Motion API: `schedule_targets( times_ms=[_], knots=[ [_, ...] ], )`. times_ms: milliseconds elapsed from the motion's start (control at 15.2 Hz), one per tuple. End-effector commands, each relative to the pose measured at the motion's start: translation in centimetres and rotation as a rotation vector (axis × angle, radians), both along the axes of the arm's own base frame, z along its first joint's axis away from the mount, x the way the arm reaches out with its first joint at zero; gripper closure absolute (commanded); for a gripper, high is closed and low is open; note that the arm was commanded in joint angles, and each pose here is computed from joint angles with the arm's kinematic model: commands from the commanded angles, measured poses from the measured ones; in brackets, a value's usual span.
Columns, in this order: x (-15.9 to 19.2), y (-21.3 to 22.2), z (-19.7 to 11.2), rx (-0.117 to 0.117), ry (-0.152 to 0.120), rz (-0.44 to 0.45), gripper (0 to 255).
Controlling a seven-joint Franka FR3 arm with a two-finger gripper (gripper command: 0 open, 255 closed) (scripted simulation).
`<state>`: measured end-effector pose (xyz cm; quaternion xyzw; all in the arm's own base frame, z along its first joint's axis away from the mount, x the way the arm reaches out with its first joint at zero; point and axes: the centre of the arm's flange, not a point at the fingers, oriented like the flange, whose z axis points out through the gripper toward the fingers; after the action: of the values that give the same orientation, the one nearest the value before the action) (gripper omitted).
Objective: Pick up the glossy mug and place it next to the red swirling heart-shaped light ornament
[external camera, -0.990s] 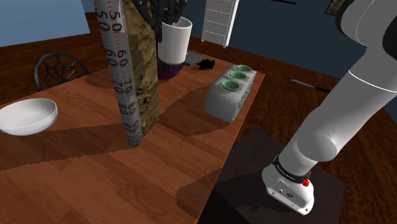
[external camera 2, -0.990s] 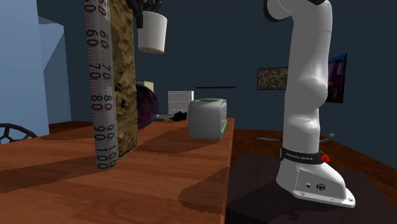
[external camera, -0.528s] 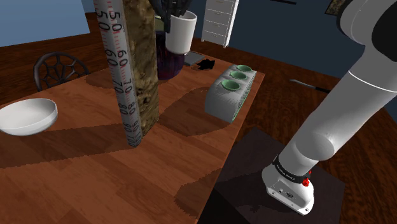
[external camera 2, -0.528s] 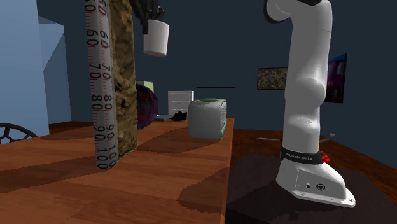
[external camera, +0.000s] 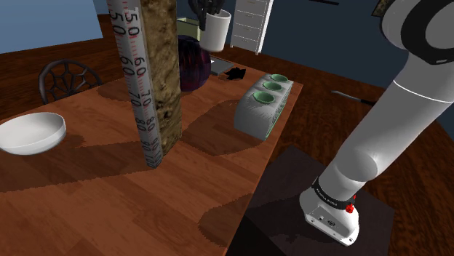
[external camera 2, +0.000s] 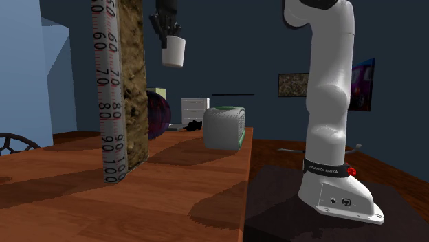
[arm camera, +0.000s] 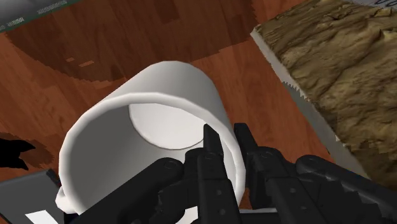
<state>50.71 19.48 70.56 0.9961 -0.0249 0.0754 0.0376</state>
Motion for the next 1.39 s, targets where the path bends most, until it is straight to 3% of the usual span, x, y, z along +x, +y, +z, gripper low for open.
schedule_targets(
  times_ms=[0, 924, 1320],
  knots=[
    [1.6, -2.0, 0.3, 0.000, -0.001, 0.002, 255],
    [12.6, -17.6, 0.3, 0.000, -0.001, 0.002, 255],
    [12.6, -17.6, -2.9, 0.000, -0.001, 0.002, 255]
  ],
)
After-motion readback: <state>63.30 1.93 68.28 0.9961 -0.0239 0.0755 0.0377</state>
